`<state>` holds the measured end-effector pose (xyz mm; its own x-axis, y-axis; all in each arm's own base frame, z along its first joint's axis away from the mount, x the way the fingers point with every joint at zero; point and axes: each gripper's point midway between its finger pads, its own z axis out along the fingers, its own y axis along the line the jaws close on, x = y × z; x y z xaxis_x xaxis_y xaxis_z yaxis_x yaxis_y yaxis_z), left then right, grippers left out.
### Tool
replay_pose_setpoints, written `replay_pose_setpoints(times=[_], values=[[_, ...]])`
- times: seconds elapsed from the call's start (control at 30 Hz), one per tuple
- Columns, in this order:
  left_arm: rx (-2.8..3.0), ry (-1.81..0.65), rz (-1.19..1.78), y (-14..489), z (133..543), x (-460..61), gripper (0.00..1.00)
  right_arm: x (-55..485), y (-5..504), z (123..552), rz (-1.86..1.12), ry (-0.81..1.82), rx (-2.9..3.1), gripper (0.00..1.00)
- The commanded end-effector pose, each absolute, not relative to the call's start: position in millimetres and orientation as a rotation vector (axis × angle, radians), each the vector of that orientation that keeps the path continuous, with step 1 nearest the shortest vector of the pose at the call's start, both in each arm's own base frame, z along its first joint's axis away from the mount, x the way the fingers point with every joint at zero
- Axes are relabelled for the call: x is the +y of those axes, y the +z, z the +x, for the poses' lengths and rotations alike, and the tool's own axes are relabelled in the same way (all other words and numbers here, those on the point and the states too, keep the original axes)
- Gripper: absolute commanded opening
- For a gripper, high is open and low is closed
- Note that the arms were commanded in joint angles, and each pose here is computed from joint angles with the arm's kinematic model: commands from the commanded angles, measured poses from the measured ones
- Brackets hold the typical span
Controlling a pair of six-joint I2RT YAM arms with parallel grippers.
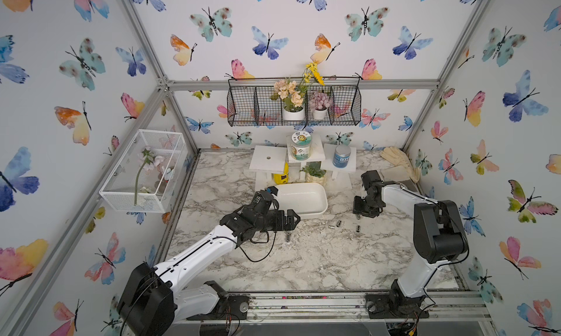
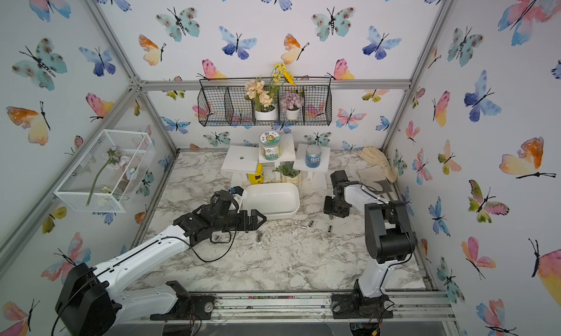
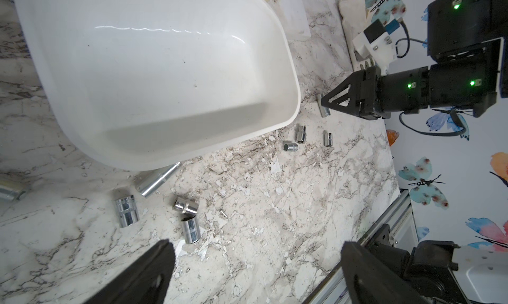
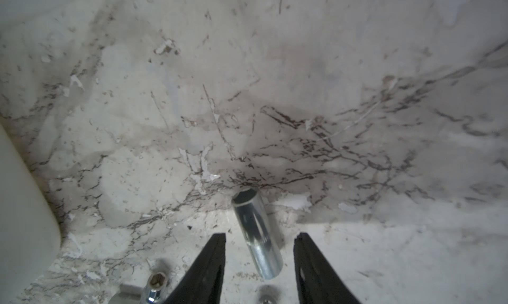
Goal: Put the socket on the desktop into the storage box
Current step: Pick up the socket head from the center of the board, then place the socket head in the storage box.
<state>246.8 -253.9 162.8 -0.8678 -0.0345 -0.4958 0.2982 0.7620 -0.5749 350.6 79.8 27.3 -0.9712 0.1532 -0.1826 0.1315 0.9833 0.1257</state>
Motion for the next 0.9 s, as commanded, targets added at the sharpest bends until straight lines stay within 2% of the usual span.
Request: replay_pose_setpoints(times=[0.0,0.53,0.87], values=[[2.453,-0.911,0.177,164,248,-252,1.00,72,26,350,0.208,0.077,2.956,0.43],[2.448,-0.920,0.167,164,246,-251,1.00,74,18,350,0.187,0.033,2.976,0.22],[2.436,-0.908,0.164,168,249,-251,1.00,77,45,349,0.180,0.074,2.923,0.19]])
